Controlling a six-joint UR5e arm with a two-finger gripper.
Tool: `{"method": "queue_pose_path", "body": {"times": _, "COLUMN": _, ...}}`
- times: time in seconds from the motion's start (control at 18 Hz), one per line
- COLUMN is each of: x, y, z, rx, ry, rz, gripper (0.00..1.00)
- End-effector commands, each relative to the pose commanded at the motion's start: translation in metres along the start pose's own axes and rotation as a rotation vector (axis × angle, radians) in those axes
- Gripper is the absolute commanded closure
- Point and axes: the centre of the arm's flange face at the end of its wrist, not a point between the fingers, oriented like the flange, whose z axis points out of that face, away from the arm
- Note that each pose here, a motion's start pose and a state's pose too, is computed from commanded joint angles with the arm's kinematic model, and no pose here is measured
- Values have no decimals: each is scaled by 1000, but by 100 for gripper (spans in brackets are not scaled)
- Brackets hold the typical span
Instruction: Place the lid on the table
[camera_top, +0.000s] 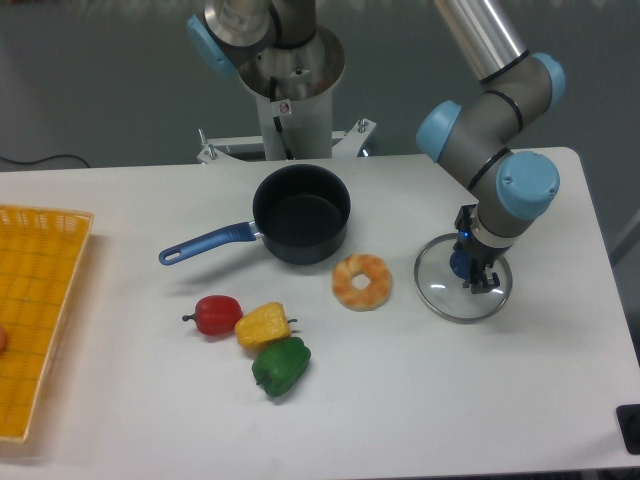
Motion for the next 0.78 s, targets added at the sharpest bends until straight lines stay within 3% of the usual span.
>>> {"method": "queue_pose_path", "body": {"times": 0.44, "x": 1, "y": -1, "z": -7, "rx": -7, "ry": -10, "rz": 1, "gripper": 13}}
{"method": "queue_pose_path", "body": {"times": 0.61, "x": 4, "y": -1, "z": -23, "rx": -20, "ry": -33, "rz": -6, "gripper": 3}}
{"method": "queue_pose_path", "body": {"times": 0.78, "x": 8, "y": -2, "z": -39, "rx": -34, "ry": -54, "rz": -19, "gripper": 0}}
